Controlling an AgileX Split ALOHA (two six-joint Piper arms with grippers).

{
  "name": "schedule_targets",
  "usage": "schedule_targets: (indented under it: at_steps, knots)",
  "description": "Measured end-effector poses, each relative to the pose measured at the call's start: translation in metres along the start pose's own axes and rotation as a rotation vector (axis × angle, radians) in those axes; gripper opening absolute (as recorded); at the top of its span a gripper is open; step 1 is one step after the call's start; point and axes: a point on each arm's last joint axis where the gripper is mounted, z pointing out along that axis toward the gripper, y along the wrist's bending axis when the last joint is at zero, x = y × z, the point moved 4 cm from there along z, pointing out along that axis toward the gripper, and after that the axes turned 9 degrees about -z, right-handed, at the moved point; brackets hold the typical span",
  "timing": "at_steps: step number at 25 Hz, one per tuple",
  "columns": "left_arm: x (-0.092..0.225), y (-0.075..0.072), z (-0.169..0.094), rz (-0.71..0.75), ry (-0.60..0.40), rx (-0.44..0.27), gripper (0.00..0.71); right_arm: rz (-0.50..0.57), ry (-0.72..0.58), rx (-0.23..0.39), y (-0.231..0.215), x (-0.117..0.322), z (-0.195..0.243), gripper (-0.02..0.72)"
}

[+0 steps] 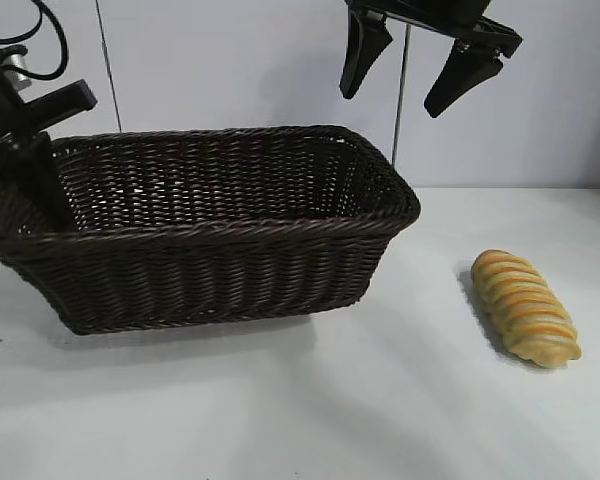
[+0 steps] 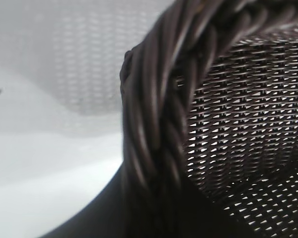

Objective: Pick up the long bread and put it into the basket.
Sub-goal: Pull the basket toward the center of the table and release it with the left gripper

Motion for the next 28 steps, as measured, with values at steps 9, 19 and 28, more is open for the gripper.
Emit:
schedule_targets:
  at_steps: [9,19,28]
  knots:
    - [-0.007,0.012,0.026,0.020,0.028,-0.015,0.099,0.000,0.000,0.000,0.000,0.000,0.000,0.684]
    - [-0.013,0.014,0.033,0.035,-0.002,-0.012,0.099,0.000,0.000,0.000,0.000,0.000,0.000,0.684]
    - [-0.013,0.012,0.034,0.025,0.003,0.005,0.361,0.000,0.000,0.000,0.000,0.000,0.000,0.684]
